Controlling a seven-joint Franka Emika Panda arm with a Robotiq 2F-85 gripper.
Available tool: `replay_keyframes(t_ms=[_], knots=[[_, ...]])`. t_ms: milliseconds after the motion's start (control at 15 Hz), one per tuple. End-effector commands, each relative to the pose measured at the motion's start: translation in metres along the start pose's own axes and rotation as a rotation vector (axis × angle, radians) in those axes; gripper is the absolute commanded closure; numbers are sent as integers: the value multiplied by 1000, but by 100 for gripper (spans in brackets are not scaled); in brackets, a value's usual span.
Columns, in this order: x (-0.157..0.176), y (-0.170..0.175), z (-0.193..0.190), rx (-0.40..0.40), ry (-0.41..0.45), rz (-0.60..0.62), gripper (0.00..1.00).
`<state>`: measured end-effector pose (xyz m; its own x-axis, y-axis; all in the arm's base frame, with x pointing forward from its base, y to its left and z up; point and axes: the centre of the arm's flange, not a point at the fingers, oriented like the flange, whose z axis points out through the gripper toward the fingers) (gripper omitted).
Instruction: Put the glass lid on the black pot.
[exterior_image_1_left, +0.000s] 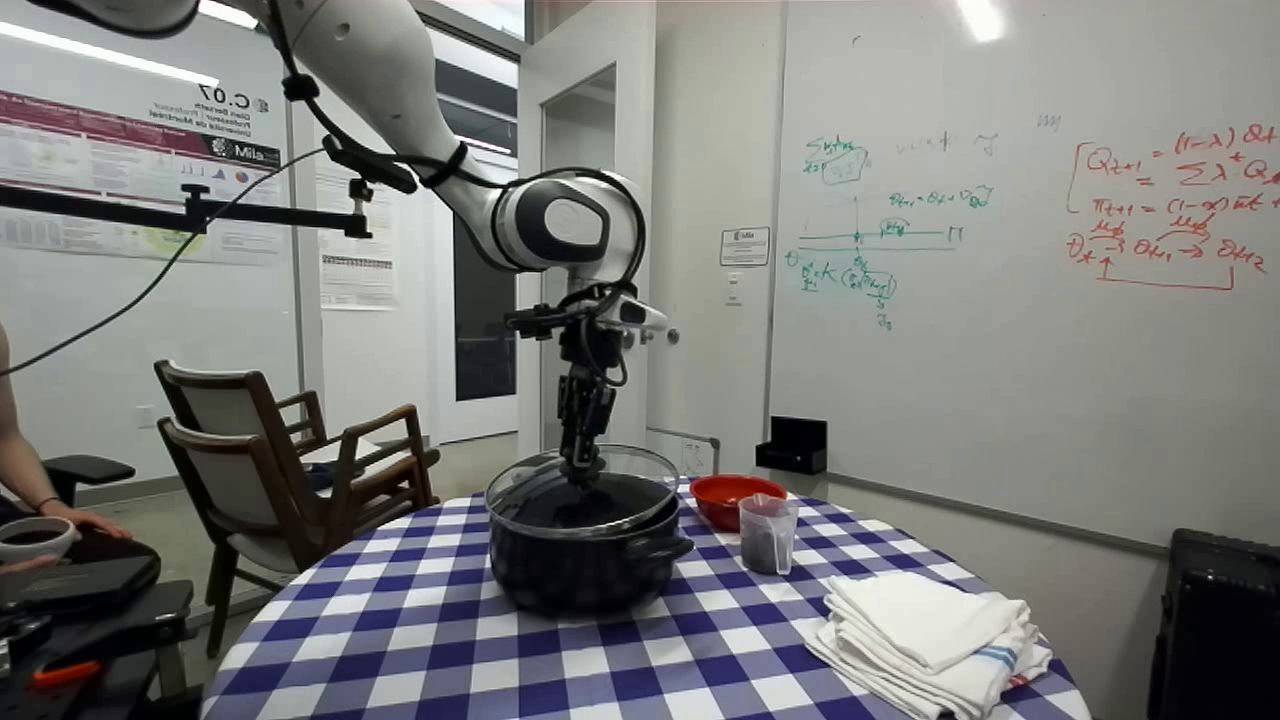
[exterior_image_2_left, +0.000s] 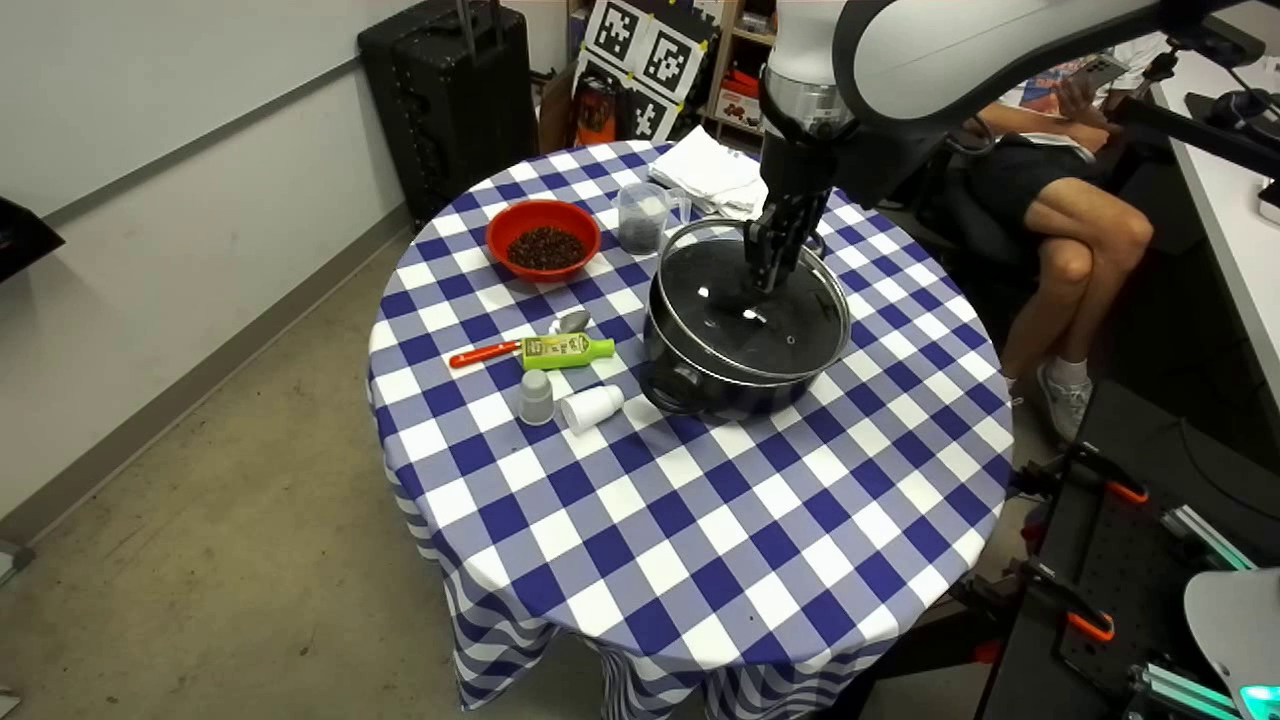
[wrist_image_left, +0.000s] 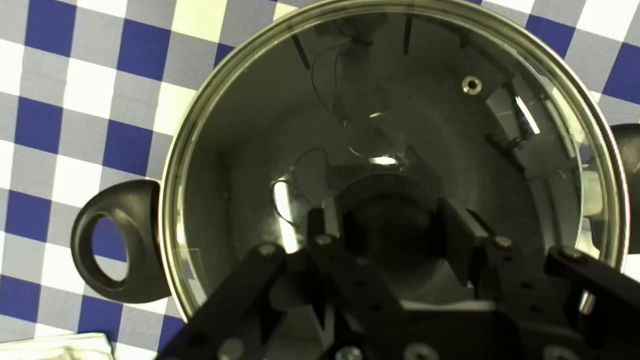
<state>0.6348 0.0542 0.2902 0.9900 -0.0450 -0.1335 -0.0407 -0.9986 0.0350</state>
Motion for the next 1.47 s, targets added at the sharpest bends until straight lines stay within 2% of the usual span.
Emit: replay_keyframes(t_ms=[0, 267, 1400], knots=[[15, 2, -25, 13, 36, -20, 75], [16, -2, -28, 20, 44, -22, 75], [2, 1, -12, 3, -12, -28, 75]])
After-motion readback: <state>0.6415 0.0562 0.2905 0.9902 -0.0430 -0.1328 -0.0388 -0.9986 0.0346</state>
